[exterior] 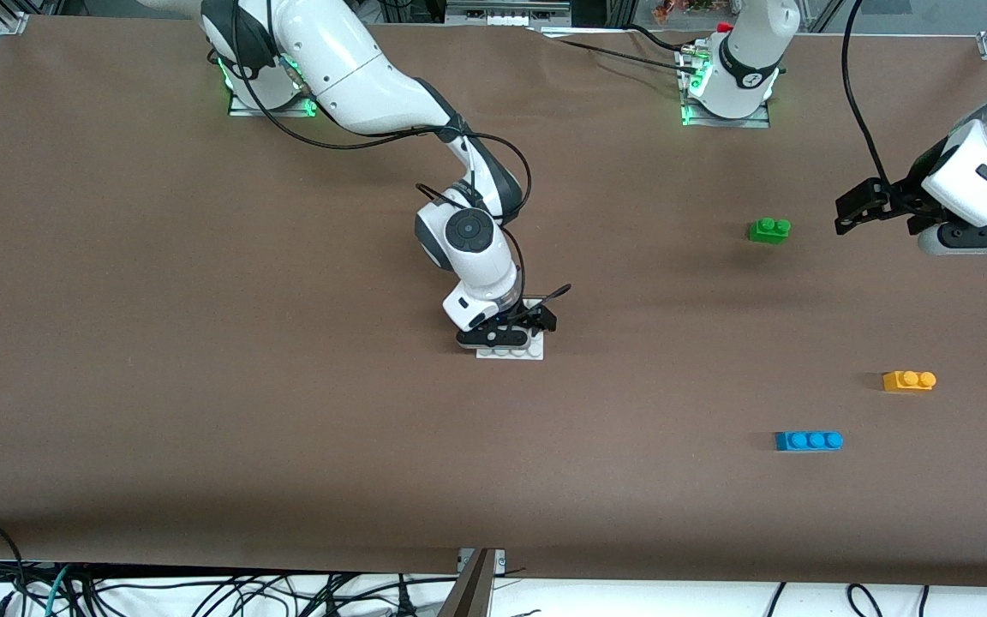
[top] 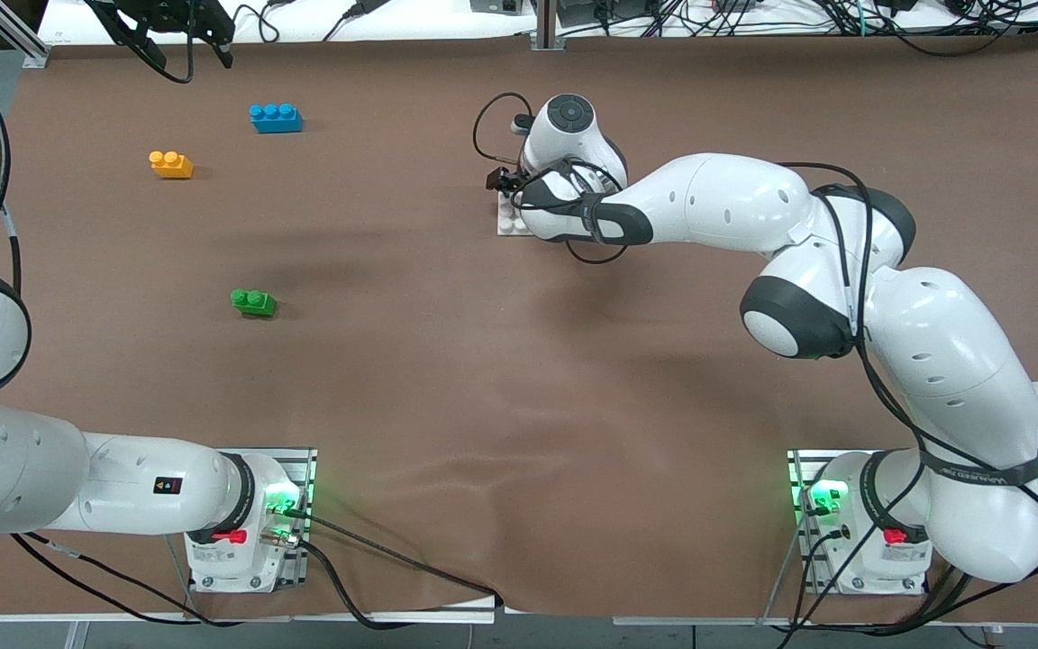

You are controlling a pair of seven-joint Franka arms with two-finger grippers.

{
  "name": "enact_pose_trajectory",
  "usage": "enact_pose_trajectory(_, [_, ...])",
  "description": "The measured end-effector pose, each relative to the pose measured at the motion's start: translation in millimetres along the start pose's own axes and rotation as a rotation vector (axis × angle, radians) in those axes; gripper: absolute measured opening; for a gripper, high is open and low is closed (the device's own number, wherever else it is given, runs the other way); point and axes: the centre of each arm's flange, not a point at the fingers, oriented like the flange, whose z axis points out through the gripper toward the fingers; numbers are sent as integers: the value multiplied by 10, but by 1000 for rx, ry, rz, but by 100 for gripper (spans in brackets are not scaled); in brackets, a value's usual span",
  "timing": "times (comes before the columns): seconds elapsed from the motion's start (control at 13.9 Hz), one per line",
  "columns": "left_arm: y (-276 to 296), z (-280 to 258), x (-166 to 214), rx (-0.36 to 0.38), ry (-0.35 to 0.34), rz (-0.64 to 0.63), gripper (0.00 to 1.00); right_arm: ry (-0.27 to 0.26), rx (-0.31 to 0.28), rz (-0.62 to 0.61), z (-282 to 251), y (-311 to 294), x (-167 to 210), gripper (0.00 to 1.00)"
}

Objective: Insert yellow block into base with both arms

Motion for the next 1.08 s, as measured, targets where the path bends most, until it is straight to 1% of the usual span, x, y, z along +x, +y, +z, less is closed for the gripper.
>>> enact_pose_trajectory(0.29, [0,0,0,0,0,0,100,9,5,-6,-3,-26,-12,100])
enact_pose_trajectory(0.5, [0,0,0,0,0,0,100,24,3,-6,-73,-40,78,100])
enact_pose_trajectory(0.58, [0,0,0,0,0,0,100,23,-8,-7,-125,-51,133,100])
enact_pose_trajectory(0.87, [0,0,0,0,0,0,100,7,-104,-44,-432,-16,456,100])
enact_pose_trajectory(1.08, [-1,1,1,0,0,0,100,21,-151,-125,-925,52,787,100])
